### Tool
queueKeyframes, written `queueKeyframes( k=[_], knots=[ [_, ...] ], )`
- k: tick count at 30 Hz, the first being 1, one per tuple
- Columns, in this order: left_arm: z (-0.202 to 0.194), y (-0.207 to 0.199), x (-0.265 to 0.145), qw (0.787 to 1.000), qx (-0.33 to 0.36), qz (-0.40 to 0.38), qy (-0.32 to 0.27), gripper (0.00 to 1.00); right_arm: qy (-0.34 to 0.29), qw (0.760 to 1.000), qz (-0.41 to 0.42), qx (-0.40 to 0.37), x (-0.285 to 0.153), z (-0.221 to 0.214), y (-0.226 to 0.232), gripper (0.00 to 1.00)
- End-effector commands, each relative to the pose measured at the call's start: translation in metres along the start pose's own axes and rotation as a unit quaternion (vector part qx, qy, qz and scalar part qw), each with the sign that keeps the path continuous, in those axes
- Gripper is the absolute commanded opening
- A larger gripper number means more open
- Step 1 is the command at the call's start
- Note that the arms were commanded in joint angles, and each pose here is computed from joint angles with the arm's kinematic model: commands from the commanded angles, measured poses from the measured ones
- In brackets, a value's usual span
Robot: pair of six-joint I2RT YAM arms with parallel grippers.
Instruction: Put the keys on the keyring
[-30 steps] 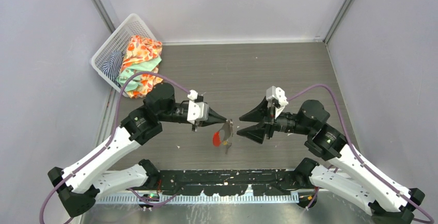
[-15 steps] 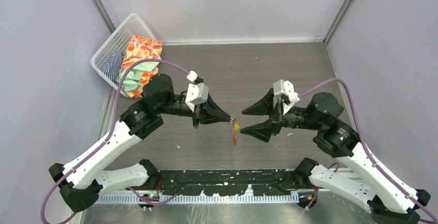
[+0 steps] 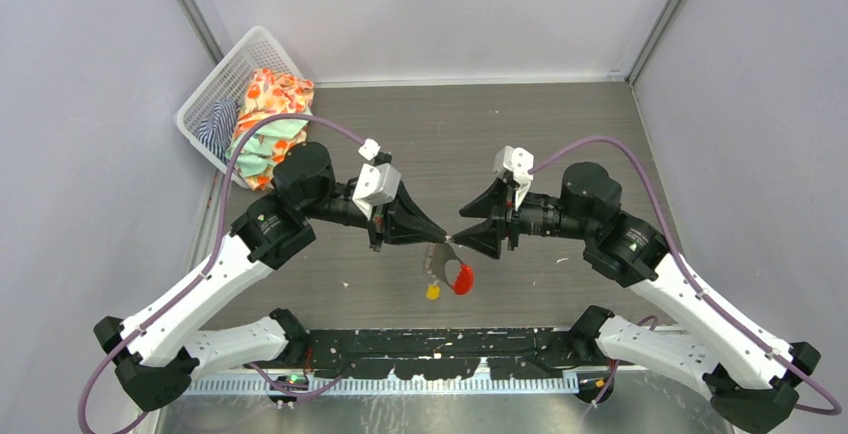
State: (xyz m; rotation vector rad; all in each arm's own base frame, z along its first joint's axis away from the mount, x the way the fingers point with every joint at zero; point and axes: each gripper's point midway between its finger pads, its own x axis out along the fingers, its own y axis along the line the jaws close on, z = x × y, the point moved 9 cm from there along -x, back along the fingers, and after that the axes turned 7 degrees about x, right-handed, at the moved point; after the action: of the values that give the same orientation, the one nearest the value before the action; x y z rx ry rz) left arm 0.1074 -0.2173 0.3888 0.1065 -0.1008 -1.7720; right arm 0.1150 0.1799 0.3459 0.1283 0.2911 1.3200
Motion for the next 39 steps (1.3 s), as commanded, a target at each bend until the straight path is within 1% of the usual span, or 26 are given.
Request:
queueKeyframes(
  k=[1,6,11,14,17,18,22,27,30,34,39],
  knots=[
    [0.027,-0.004,-0.001,0.996,0.076,-0.031,-0.039,0.00,-0.051,0.998,-0.017,-0.014,0.002,0.025,0.000,0.58],
    [0.021,-0.004,-0.002,0.994,0.095,-0.044,-0.030,0.00,-0.070,0.997,-0.024,0.012,0.003,0.027,0.000,0.59],
    [0.014,-0.004,-0.003,0.993,0.107,-0.047,-0.018,0.00,-0.074,0.996,-0.030,0.031,-0.002,0.025,0.004,0.60],
    [0.013,-0.003,-0.003,0.992,0.114,-0.046,-0.014,0.00,-0.063,0.997,-0.035,0.037,-0.007,0.022,0.006,0.60],
    [0.015,-0.003,-0.004,0.992,0.119,-0.042,-0.012,0.00,-0.038,0.998,-0.042,0.028,-0.017,0.016,0.009,0.60],
    [0.015,-0.002,-0.004,0.992,0.119,-0.042,-0.012,0.00,-0.033,0.998,-0.041,0.026,-0.020,0.014,0.011,0.61],
    [0.016,0.000,-0.003,0.993,0.116,-0.031,-0.013,0.00,-0.013,1.000,0.015,0.021,-0.027,0.009,0.024,0.67],
    [0.015,0.002,-0.001,0.994,0.105,-0.023,-0.014,0.00,-0.022,0.998,0.051,0.028,-0.025,0.012,0.030,0.76],
    [0.015,0.004,-0.001,0.994,0.108,-0.017,-0.013,0.00,-0.023,0.998,0.057,0.030,-0.022,0.013,0.029,0.79],
    [0.015,0.005,-0.001,0.994,0.106,-0.015,-0.012,0.00,-0.026,0.998,0.048,0.028,-0.017,0.015,0.025,0.80],
    [0.015,0.005,0.000,0.994,0.106,-0.018,-0.013,0.00,-0.037,0.999,-0.011,0.026,-0.011,0.018,0.014,0.81]
  ],
)
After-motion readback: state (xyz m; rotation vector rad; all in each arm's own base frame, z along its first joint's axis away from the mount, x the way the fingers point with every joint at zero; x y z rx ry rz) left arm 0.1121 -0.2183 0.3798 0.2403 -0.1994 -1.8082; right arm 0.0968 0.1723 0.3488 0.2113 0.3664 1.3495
